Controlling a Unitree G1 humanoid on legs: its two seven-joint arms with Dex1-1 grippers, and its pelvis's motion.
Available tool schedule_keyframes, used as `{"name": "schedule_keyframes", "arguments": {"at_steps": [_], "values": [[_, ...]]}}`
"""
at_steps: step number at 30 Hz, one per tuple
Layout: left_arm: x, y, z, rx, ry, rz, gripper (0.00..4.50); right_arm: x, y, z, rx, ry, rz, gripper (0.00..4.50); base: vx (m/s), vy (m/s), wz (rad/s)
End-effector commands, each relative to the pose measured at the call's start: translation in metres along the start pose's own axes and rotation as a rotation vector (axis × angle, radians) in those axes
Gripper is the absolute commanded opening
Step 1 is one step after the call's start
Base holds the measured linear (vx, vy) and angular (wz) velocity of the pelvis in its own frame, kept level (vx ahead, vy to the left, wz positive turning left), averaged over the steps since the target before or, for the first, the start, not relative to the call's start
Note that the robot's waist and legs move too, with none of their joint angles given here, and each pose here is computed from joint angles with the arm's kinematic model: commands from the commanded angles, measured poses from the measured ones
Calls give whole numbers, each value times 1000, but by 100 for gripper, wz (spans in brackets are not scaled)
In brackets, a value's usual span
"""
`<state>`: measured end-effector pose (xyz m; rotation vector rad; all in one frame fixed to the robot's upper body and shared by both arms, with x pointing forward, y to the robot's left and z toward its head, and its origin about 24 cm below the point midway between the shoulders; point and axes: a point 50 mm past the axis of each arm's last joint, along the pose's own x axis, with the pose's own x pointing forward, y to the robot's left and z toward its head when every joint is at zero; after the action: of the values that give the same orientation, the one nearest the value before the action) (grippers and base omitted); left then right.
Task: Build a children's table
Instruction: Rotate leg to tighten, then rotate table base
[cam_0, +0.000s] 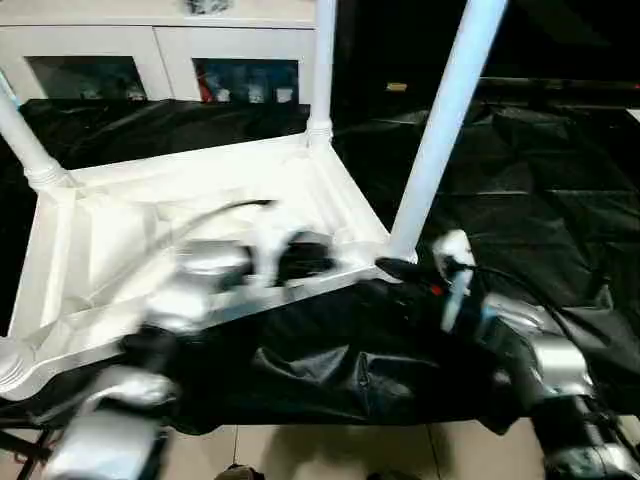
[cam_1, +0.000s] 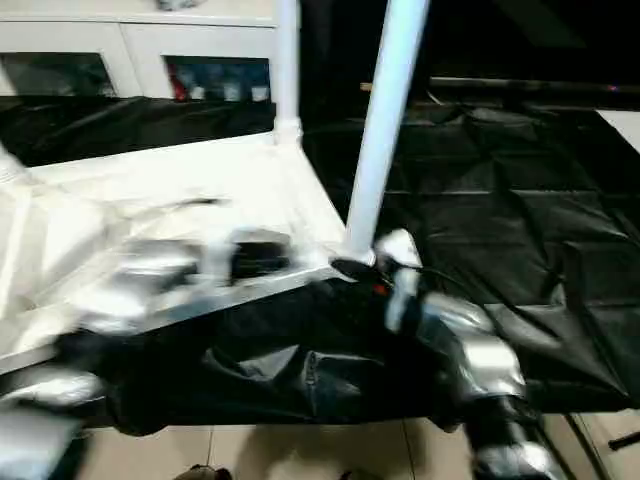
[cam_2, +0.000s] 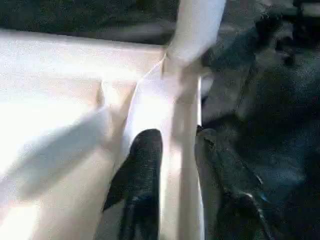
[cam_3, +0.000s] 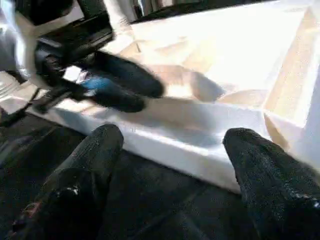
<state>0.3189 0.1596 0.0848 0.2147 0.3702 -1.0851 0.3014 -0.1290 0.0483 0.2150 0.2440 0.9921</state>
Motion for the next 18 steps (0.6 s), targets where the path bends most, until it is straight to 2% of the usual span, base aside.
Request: {"name": "schedule_keyframes", "arguments": {"at_steps": [1,6,8,10,12,17,18], "values": [[-17,-5,6,-17,-4,-36,162,7,0,-2,-5,5,-21,368,0,0,0],[-50,-17,-3,-57,70,-68,202,26,2,0,18,-21,-26,368,0,0,0],[-55,-21,-9,-57,113,-64,215,34,1,1,10,-33,-46,368,0,0,0],[-61,-30,-20,-67,177,-47,231,49,-2,6,8,-75,-132,368,0,0,0],[-62,-34,-24,-77,207,0,237,58,-13,11,59,-146,-306,368,0,0,0],[-62,-38,-27,-83,225,31,272,59,-25,13,134,-202,-473,368,0,0,0],[-62,-38,-29,-76,231,58,278,57,-33,14,159,-231,-579,368,0,0,0]]}}
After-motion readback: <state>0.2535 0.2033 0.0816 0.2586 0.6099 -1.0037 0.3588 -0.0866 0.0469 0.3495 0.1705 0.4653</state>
